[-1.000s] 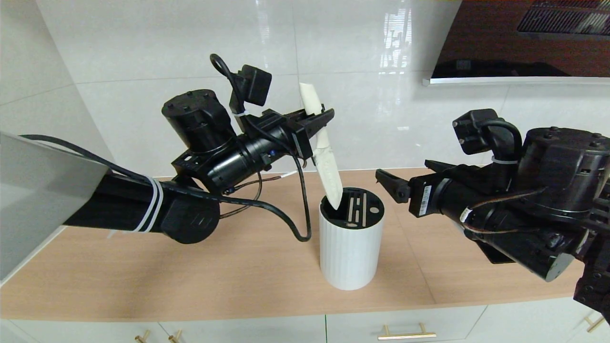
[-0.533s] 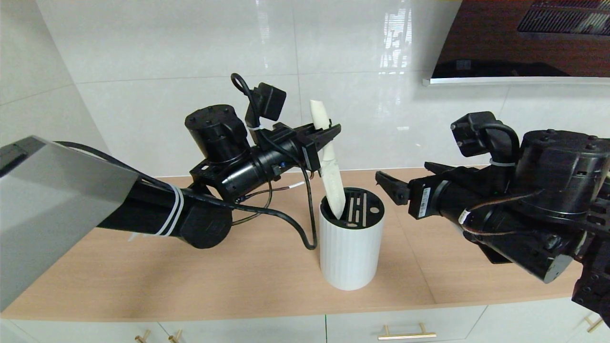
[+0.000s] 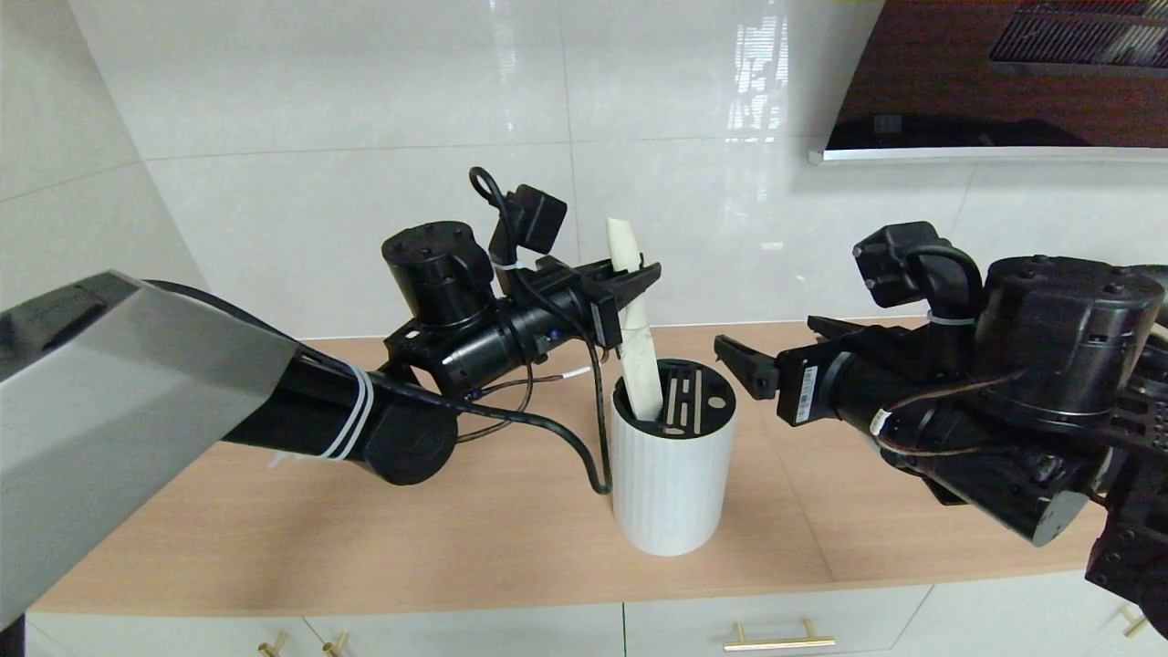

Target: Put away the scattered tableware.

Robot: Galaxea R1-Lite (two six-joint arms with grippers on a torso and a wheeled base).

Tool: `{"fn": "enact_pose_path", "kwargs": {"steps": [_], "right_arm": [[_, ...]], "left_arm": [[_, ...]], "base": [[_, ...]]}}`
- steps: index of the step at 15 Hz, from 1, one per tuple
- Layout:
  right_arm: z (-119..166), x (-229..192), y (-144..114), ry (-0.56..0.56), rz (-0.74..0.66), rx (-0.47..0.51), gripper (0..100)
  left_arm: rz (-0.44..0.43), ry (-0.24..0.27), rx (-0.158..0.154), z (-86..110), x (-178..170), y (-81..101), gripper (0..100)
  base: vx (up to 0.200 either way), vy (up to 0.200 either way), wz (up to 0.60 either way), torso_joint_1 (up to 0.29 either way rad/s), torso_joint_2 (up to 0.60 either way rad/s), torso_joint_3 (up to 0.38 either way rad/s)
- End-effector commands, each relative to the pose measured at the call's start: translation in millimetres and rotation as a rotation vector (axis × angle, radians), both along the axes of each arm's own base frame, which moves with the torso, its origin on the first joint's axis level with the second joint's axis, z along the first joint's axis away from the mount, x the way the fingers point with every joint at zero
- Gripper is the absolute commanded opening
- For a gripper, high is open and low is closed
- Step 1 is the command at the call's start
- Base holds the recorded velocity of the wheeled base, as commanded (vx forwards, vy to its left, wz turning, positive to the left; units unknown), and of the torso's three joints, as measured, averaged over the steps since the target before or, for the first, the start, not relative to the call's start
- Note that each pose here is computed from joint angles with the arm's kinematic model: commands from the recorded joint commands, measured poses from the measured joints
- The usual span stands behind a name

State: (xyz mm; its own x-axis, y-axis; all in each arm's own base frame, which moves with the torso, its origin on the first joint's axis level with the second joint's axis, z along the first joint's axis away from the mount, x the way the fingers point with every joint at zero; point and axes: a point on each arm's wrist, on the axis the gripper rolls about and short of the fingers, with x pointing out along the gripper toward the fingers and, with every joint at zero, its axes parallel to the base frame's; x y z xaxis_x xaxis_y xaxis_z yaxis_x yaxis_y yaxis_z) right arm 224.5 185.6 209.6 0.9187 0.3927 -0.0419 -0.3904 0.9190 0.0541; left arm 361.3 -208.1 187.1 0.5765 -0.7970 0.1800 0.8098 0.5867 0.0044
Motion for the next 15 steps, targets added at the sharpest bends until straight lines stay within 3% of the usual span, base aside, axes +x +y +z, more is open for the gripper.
{"fn": "enact_pose_path", "kwargs": {"steps": [1, 12, 15], "right_arm": [[-1.5, 0.6, 0.8, 0.004, 0.001, -0.003, 100], [-4.5, 0.6, 1.4, 0.012, 0.004, -0.01, 100], [-4.5, 0.6, 1.4, 0.012, 0.004, -0.01, 100]], "left_arm": [[-0.005, 0.014, 0.007, -7.0, 1.6, -3.9, 0], [-0.037, 0.068, 0.017, -28.7, 2.3, -20.0, 0], [-0.046, 0.113, 0.021, -43.1, 4.2, -26.5, 0]], "base": [[0.0, 0.0, 0.0, 0.0, 0.0, 0.0], [0.0, 0.0, 0.0, 0.0, 0.0, 0.0], [0.0, 0.0, 0.0, 0.0, 0.0, 0.0]]}}
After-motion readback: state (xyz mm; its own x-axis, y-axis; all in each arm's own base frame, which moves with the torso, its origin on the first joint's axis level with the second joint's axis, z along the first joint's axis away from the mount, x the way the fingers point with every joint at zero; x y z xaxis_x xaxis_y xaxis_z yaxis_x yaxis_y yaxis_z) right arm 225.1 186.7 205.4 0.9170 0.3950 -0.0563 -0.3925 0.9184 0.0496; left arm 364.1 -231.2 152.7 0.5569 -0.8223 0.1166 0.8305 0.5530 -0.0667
